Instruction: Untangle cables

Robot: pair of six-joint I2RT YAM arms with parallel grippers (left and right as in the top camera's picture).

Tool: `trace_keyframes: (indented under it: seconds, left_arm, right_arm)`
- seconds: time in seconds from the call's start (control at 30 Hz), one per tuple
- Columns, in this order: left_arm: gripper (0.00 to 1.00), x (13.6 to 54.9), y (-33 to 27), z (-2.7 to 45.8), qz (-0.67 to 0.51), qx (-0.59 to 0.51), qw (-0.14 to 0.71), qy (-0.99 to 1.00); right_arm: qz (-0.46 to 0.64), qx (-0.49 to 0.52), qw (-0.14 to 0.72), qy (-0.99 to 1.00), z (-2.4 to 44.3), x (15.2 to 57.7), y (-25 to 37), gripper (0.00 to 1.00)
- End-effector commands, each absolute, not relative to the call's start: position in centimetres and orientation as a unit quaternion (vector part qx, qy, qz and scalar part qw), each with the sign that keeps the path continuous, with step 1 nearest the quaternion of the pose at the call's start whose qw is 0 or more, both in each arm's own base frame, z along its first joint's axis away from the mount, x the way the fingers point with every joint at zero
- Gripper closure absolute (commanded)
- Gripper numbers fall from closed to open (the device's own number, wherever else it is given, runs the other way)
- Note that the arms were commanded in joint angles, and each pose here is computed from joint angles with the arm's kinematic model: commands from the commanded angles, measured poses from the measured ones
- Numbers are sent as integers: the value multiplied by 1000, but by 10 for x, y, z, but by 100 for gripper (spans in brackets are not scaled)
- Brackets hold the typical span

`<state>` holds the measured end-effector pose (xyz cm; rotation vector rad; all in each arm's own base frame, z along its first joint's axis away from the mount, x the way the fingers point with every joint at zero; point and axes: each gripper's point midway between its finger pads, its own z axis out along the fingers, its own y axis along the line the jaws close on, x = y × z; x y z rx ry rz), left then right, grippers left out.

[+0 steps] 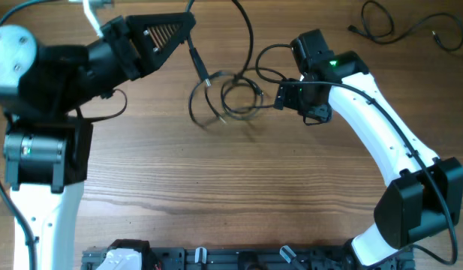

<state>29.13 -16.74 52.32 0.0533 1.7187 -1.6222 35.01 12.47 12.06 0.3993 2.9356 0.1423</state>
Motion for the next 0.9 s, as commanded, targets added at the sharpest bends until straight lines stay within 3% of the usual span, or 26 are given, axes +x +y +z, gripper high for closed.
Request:
trace_keyframes:
  seconds: [0.0,0.13,0.33,0.43,0.5,0.57,0.7,0.87]
  left_arm:
    - [96,255,-165,565,-650,62,417,632]
    - [96,262,-143,554,-633,11,417,652]
    - [96,315,-93,459,-528,-173,376,742]
    - [96,320,-101,436,-524,-184,332,762]
    - [96,318,-121,443,-547,-148,320,759]
    - [96,316,-136,460,-576,-136,317,741]
    - [96,313,-155,495,-612,-100,343,706]
    - [96,326,-142,462,-571,-179,326,732]
  right_arm:
    - [-6,188,88,978,110,353,97,19]
    - [-57,246,79,964,110,347,57,21]
    - [-43,267,39,962,108,340,16,21]
    - [125,111,31,986,113,352,75,17]
    - [299,-23,50,953,140,354,137,10]
    - [363,-69,66,927,155,355,165,7]
    - [370,-139,65,916,158,339,214,9]
    - [307,-97,59,945,144,336,237,11]
